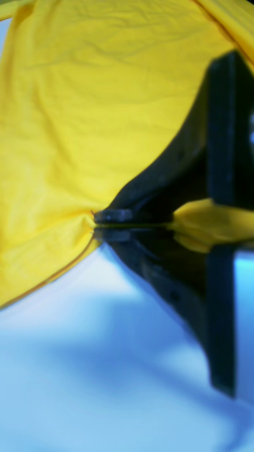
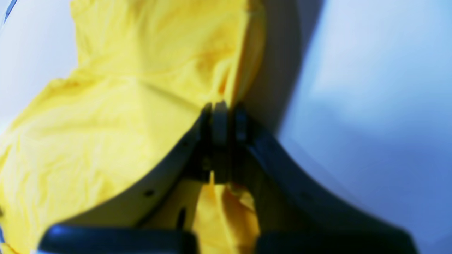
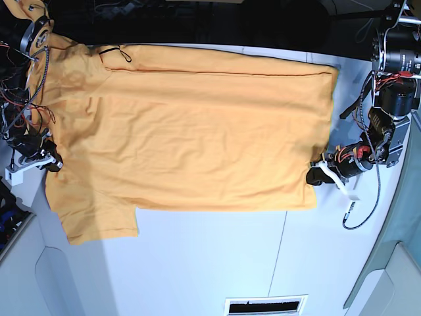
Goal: Layout the t-shirt on the table in an organized manner, then fold the t-shirt properly
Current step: 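Grasp the shirt side edge with both grippers and pull it taut, then fold the shirt side edge over lengthwise with both grippers toward the collar edge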
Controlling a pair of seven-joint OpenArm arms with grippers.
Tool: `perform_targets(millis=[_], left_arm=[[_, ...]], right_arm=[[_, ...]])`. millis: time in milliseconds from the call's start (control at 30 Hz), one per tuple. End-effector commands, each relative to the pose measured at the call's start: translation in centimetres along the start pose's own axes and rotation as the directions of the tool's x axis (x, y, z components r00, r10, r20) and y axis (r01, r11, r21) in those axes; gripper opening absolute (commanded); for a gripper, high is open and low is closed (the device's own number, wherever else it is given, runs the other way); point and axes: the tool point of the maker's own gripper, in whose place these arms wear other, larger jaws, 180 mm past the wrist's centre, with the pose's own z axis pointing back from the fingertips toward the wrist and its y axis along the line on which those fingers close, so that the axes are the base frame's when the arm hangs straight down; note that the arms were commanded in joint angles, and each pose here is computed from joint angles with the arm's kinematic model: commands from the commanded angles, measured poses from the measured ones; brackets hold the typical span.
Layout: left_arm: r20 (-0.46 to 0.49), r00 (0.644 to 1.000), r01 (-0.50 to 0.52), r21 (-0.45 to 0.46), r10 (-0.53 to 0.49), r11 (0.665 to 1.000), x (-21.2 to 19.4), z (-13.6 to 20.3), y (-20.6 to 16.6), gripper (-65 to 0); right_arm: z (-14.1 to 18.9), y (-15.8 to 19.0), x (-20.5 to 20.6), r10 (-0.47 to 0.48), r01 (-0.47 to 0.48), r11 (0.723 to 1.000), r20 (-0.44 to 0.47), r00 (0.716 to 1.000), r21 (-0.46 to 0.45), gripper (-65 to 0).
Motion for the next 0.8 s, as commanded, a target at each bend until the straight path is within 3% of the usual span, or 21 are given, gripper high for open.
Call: perform_targets(millis=[0, 167, 433, 633, 767], left_arm=[[0.056, 0.998, 0.015, -0.008, -0.015, 1.000, 2.7, 0.9, 0.4, -65.0], [0.037, 0.999, -0.022, -0.044, 0.024, 0.999, 3.8, 2.3, 0.3, -65.0], [0.012, 1.000, 0.025, -0.111, -0.024, 0.993, 5.7, 4.8, -1.4, -65.0], [-0.024, 0.994, 0.102, -0.151, -0.106, 0.983, 4.9, 7.5, -2.6, -65.0], [-0.048, 0.989, 0.133, -0.153, -0.142, 0.979, 3.2, 8.6, -2.6, -65.0]], right_arm=[[1.1, -0.3, 3.8, 0.035, -0.035, 0.999, 0.082, 0.996, -0.002, -65.0], [2.9, -1.5, 5.4, 0.080, -0.078, 0.996, 0.059, 0.995, -0.034, -65.0], [5.2, -1.5, 7.0, 0.028, -0.029, 0.999, 0.037, 0.999, 0.027, -65.0], [6.5, -1.5, 5.8, 0.021, -0.023, 0.998, 0.031, 0.999, 0.066, -65.0], [7.7, -1.9, 3.8, 0.066, -0.067, 0.996, 0.013, 0.998, 0.052, -65.0]])
